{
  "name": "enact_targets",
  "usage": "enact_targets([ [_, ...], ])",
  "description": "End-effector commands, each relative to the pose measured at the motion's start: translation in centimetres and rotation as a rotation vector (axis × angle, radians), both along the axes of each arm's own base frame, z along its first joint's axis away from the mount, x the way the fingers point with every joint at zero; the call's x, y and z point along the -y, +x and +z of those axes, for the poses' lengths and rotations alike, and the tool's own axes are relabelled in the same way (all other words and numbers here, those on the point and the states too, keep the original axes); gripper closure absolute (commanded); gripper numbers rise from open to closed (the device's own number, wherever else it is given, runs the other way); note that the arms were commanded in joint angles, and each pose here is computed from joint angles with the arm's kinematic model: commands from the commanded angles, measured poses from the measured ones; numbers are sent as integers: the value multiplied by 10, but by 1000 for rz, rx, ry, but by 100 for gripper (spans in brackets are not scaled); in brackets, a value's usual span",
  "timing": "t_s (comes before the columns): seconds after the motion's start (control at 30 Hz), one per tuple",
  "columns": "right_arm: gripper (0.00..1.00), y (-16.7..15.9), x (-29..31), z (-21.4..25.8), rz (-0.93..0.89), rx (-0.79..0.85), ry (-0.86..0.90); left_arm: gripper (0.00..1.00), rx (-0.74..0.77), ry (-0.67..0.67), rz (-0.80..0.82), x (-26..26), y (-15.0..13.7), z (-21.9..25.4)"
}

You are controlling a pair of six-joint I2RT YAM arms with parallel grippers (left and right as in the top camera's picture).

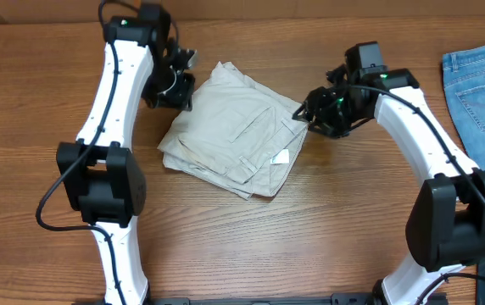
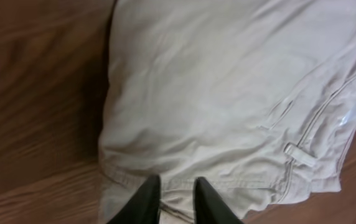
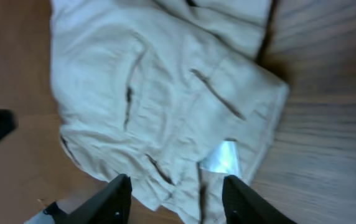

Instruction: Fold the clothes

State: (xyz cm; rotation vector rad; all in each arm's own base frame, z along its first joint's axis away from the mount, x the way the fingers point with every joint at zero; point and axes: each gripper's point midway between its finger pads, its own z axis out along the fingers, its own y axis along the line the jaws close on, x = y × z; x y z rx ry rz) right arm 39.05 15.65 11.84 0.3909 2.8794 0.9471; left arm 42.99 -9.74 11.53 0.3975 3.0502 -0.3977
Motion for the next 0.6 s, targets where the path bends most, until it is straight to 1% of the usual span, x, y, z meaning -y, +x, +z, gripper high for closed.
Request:
enact_targets([
  [0.0, 48, -8, -18, -3, 26, -14, 45, 81, -53, -64, -25, 17, -15, -15],
  [0.03, 46, -9, -22, -6, 22, -21, 48, 80, -60, -70, -33, 20, -17, -21],
  [0.13, 45, -17, -32, -18, 15, -53, 53, 80, -61, -77, -38, 23, -18, -34],
  [0.17, 46, -20, -36, -22, 16, -60, 54, 84, -57, -78, -39, 24, -18, -39],
  [0.23, 50, -24, -43, -29, 24, -64, 58, 94, -55, -90, -40, 26, -18, -43],
  [0.27, 52, -26, -48, -34, 24, -70, 60, 96, -55, -102, -41, 27, -17, -44],
  [0.33, 60, -30, -60, -42, 29, -82, 73, 96, -42, -140, -61, 34, -16, -44],
  [0.4, 65, -30, -71, -48, 44, -79, 98, 96, -30, -152, -68, 36, -14, -43],
  [0.47, 67, -31, -83, -55, 64, -86, 137, 96, -18, -153, -68, 36, -11, -43],
  [0.57, 69, -34, -94, -73, 70, -138, 175, 96, -11, -154, -69, 36, -9, -44],
])
